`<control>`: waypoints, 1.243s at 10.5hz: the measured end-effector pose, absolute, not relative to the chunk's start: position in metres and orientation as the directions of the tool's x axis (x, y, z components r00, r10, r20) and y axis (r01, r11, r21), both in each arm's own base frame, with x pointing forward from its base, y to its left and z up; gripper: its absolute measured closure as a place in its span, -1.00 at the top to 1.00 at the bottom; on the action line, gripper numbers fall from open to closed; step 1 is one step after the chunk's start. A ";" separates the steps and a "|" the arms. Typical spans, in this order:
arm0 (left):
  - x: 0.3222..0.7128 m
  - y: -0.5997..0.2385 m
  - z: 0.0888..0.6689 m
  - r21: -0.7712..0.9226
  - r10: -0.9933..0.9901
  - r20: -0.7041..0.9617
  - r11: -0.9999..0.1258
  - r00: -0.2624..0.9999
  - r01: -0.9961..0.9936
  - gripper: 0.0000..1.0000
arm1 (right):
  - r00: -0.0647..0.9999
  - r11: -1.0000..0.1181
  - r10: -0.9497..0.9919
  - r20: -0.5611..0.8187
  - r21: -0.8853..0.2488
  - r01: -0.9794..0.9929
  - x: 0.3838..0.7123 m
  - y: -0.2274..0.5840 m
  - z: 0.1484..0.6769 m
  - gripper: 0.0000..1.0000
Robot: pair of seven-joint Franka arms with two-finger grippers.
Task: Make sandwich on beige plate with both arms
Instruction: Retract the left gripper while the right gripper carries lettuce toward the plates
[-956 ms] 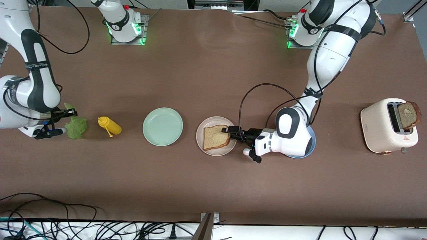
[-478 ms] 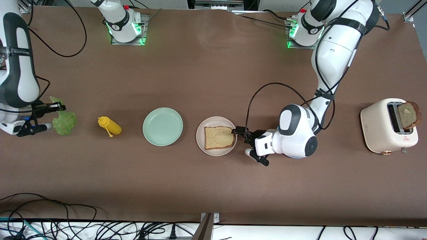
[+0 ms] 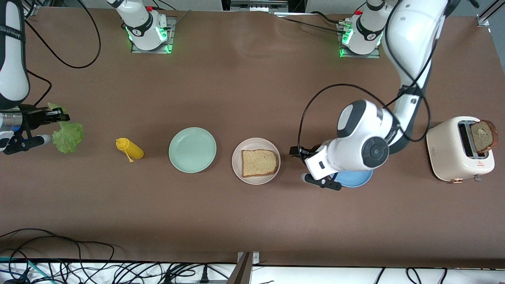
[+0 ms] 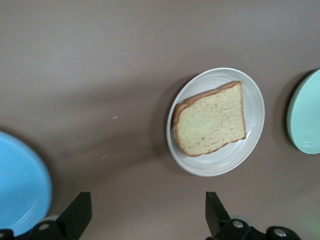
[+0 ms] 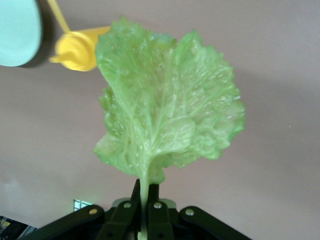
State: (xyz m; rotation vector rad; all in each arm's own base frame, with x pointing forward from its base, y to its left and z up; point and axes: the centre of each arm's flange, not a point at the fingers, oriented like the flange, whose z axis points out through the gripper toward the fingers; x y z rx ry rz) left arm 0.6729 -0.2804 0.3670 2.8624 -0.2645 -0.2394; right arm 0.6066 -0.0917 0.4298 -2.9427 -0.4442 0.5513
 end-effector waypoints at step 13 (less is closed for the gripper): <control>0.565 -0.054 0.602 0.008 0.059 -0.061 -0.998 0.996 0.059 1.00 | 0.963 -0.989 0.150 -0.224 -0.027 0.147 0.582 0.257 0.437 -0.89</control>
